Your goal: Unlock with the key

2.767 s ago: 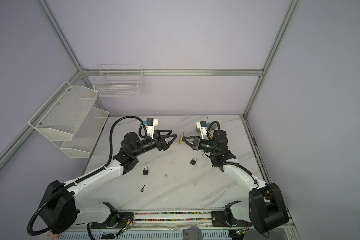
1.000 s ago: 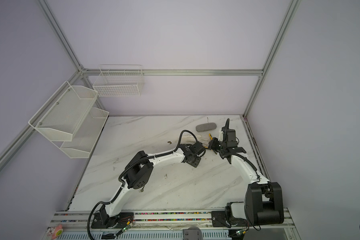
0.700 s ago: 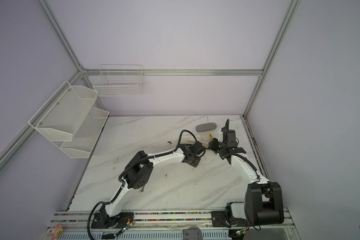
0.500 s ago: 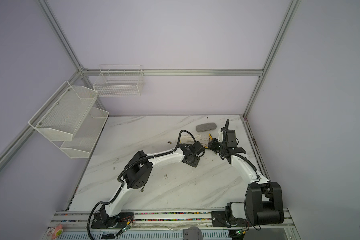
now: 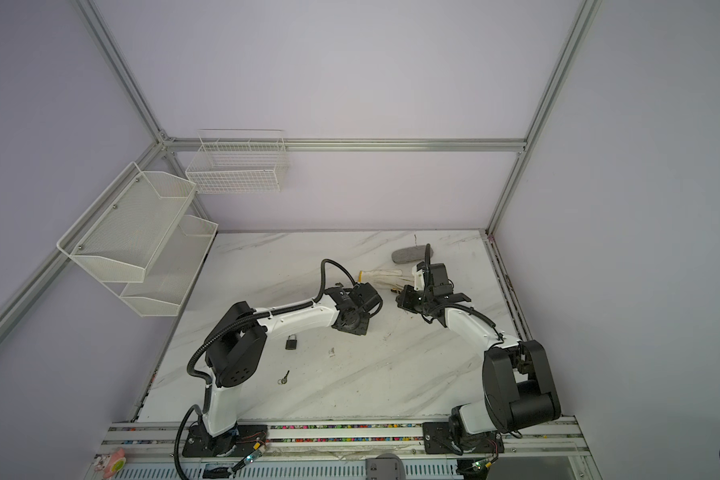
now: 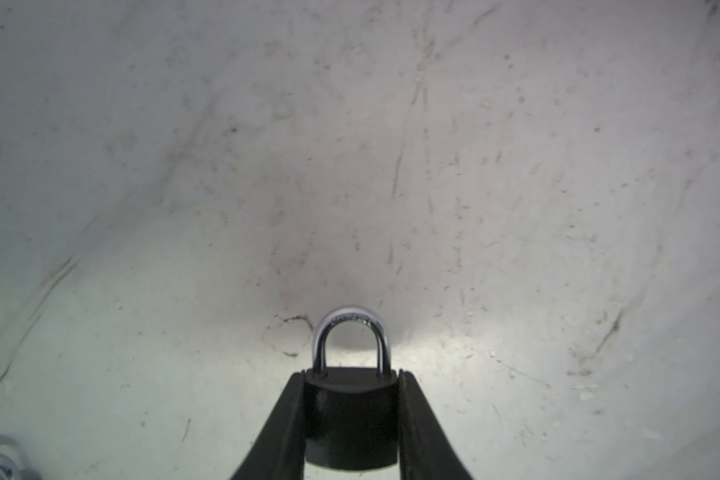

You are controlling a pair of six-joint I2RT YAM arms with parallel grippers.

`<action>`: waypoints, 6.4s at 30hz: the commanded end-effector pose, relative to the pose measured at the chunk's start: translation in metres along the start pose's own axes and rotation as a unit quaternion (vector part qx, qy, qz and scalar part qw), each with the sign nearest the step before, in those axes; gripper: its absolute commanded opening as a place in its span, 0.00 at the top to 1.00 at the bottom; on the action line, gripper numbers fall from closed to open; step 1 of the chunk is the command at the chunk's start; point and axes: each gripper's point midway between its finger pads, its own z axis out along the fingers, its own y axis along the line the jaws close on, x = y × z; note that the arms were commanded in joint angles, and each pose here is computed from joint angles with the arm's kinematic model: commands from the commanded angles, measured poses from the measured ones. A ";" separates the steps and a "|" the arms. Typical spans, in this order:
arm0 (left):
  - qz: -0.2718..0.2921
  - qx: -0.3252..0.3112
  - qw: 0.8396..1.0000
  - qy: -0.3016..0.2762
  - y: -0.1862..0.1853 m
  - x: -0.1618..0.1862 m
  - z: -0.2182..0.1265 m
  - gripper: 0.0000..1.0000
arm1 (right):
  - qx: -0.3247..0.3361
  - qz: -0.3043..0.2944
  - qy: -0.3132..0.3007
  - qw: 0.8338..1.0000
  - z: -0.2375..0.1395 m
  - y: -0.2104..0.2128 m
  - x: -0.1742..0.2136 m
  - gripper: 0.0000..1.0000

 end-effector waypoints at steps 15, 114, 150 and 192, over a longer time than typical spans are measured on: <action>-0.093 -0.037 0.995 0.017 0.042 0.027 0.012 0.67 | -0.030 -0.012 0.035 0.999 0.018 0.031 0.039 1.00; -0.263 0.044 0.957 -0.113 0.091 -0.038 -0.079 1.00 | -0.278 0.028 0.061 0.958 0.062 0.176 0.117 1.00; -0.216 0.052 0.971 -0.087 0.085 -0.023 -0.075 1.00 | -0.313 0.044 0.057 0.947 0.054 0.181 0.100 1.00; -0.241 0.074 0.964 -0.079 0.089 -0.005 -0.090 1.00 | -0.319 -0.005 0.035 0.947 0.030 0.199 0.084 1.00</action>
